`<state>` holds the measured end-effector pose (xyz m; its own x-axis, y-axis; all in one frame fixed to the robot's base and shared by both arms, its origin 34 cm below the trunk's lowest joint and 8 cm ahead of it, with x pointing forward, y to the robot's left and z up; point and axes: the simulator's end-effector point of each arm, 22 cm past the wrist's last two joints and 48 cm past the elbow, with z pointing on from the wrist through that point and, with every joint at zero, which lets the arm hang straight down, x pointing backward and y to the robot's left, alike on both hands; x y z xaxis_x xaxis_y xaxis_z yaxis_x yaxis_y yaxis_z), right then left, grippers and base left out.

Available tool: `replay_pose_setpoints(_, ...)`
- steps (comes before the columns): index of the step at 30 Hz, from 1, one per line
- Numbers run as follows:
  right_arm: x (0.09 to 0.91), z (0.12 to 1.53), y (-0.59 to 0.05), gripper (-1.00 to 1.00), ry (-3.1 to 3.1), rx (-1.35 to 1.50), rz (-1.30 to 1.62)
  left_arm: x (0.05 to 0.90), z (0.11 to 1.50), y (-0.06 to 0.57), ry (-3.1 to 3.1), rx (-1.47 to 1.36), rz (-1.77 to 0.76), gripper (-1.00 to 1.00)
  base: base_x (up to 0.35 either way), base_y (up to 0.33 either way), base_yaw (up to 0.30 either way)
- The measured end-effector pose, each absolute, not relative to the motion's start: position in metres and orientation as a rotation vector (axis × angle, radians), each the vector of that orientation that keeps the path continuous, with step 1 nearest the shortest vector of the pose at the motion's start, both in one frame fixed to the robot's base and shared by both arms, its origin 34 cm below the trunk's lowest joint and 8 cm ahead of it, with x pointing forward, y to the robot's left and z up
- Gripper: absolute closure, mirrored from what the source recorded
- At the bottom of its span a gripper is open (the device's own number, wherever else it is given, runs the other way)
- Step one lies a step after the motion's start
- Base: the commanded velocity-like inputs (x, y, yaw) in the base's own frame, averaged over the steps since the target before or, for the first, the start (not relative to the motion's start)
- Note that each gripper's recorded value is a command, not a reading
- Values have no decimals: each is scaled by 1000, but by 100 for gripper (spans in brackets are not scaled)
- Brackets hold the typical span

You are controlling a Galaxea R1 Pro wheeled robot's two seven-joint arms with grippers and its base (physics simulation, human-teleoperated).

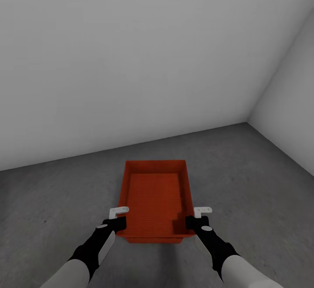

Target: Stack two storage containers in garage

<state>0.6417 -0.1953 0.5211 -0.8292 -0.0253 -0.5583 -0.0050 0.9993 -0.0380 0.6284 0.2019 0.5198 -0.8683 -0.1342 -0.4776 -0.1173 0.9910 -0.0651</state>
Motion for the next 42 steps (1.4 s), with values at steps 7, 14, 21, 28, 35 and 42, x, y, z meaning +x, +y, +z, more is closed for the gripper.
replay_pose_setpoints(7, 642, 521, -195, 100, 2548, -21, -47, 628, 520, 202, 2633, -178, -46, 100, 0, 0, 0)
replay_pose_setpoints(14, 642, 521, -195, 100, 2548, -22, -47, 628, 520, 202, 2633, -178, -47, 100, 0, 0, 0)
replay_pose_setpoints(21, 641, 511, -195, 100, 2548, -30, -50, 626, 508, 202, 2633, -187, -50, 100, 0, 0, 0)
replay_pose_setpoints(28, 641, 503, -195, 100, 2547, -32, -51, 625, 499, 202, 2632, -188, -51, 100, 0, 0, 0)
replay_pose_setpoints(35, 641, 503, -195, 100, 2547, -32, -50, 625, 499, 202, 2631, -189, -51, 100, 0, 0, 0)
replay_pose_setpoints(42, 641, 503, -195, 100, 2547, -30, -50, 625, 499, 202, 2632, -187, -51, 100, 0, 0, 0)
